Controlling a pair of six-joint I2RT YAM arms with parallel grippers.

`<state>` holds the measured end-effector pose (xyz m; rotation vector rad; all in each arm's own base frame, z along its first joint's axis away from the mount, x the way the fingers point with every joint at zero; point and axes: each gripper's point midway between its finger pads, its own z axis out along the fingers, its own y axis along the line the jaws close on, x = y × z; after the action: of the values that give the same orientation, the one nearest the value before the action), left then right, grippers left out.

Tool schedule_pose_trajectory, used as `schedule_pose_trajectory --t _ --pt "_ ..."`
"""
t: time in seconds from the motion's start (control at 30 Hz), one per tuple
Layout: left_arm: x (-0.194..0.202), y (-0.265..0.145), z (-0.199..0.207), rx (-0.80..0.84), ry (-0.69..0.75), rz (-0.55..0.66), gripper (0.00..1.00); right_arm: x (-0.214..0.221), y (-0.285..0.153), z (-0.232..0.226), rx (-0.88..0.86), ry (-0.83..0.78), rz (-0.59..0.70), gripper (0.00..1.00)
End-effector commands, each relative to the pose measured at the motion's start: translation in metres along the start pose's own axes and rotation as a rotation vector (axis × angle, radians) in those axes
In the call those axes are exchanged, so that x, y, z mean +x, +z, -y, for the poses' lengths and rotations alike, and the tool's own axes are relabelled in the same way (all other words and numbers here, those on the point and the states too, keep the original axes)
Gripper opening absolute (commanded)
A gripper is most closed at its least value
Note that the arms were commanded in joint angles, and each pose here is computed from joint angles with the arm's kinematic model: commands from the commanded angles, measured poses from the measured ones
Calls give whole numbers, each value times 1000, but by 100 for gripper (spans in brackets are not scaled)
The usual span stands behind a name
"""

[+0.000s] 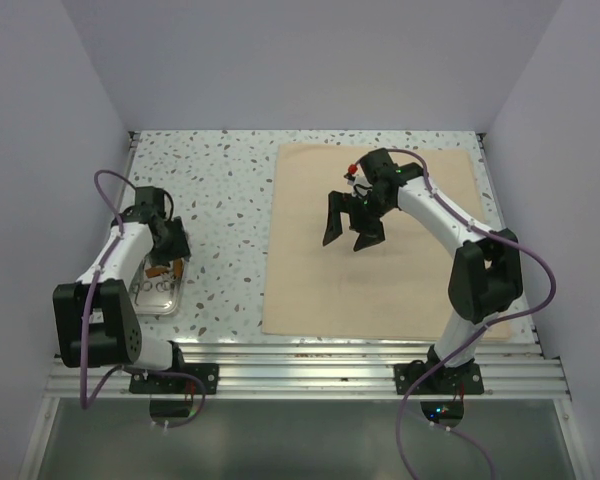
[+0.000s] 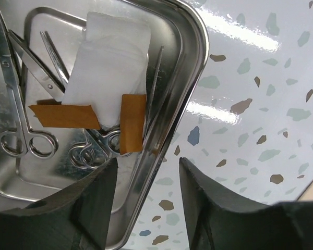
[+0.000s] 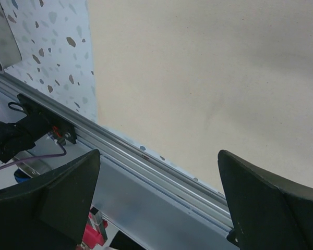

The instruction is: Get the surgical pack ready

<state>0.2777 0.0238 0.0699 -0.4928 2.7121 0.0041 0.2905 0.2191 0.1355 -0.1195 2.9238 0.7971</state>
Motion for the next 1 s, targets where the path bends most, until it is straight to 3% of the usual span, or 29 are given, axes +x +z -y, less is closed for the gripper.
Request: schedule_pose_trajectory --t 0.0,0.27,0.53,0.73,0.97 --pt "1 13 7 28 2 -8 53 -7 -4 -12 -46 -23 18 99" --pt "5 31 16 57 26 -40 36 -2 -3 -10 -40 -9 13 99" --pt "12 48 12 1 47 -80 27 -1 -5 -10 -34 1 20 99" --pt "7 44 2 -55 59 -74 0 2 -6 -9 -26 3 27 99" --pt "-5 17 24 -65 128 -51 0 1 -8 -9 -18 2 30 99"
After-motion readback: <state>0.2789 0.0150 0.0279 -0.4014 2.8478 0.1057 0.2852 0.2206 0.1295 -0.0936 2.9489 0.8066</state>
